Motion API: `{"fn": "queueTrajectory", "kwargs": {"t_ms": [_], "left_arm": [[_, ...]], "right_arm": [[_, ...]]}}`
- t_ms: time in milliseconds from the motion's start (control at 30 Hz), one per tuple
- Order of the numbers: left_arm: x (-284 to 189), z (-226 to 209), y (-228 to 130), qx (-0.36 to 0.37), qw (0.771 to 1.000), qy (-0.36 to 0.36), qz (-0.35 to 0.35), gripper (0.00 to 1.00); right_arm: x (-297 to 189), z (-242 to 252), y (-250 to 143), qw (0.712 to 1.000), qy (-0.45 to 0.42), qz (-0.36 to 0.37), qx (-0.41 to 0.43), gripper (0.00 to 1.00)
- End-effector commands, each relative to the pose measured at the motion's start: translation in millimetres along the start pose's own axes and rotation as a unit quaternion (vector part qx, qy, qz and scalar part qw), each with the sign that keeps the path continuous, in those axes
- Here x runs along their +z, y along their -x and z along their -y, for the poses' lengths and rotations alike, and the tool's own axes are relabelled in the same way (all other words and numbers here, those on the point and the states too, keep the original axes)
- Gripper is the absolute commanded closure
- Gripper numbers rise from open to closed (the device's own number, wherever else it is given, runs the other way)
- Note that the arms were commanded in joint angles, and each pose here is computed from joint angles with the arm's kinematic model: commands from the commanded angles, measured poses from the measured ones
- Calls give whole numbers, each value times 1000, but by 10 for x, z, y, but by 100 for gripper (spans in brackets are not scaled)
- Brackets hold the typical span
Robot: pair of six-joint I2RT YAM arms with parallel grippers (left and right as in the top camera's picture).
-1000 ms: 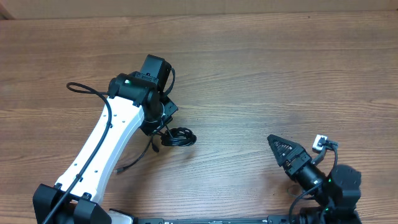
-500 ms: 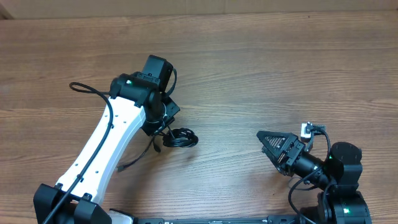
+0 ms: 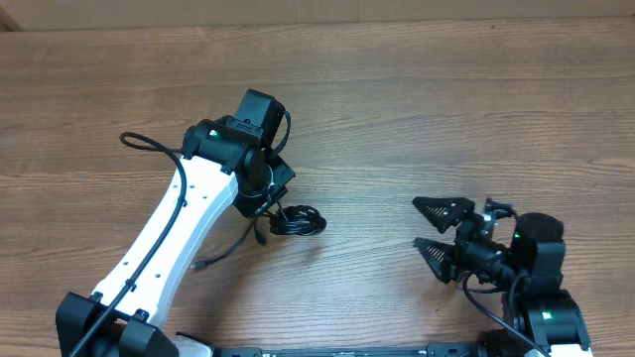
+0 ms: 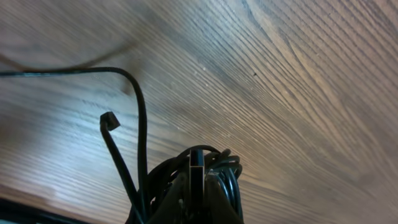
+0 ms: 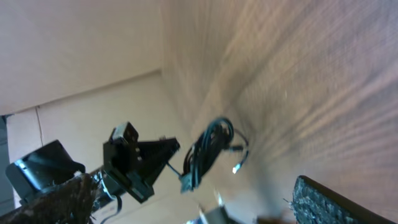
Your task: Untangle cables
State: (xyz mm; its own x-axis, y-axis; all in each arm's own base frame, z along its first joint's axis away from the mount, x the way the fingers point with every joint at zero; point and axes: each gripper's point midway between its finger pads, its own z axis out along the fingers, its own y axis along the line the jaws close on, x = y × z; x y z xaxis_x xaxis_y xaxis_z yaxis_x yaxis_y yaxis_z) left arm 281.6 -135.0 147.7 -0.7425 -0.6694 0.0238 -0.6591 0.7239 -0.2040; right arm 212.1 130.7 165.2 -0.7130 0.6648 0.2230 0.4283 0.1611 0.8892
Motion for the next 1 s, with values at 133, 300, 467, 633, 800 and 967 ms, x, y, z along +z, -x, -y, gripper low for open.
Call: {"fn": "queueTrajectory", "kwargs": {"t_ms": [133, 300, 467, 633, 800, 967], "left_arm": [[-123, 118, -126, -45, 998, -33, -15, 96], [-120, 132, -165, -46, 998, -33, -18, 96], [-117, 226, -232, -34, 998, -48, -22, 96], [-110, 269, -281, -6, 998, -53, -23, 96], [-108, 276, -304, 10, 998, -53, -24, 96], [-103, 290, -358, 27, 998, -52, -23, 96]], "right_arm": [[122, 14, -339, 997, -23, -76, 10, 6], [236, 128, -489, 990, -64, -86, 94, 21], [478, -100, -616, 995, -30, -86, 45, 20], [735, -212, -673, 994, -13, -93, 56, 21], [1002, -71, -696, 990, -38, -108, 79, 40], [1087, -33, -691, 989, -42, -113, 81, 68]]}}
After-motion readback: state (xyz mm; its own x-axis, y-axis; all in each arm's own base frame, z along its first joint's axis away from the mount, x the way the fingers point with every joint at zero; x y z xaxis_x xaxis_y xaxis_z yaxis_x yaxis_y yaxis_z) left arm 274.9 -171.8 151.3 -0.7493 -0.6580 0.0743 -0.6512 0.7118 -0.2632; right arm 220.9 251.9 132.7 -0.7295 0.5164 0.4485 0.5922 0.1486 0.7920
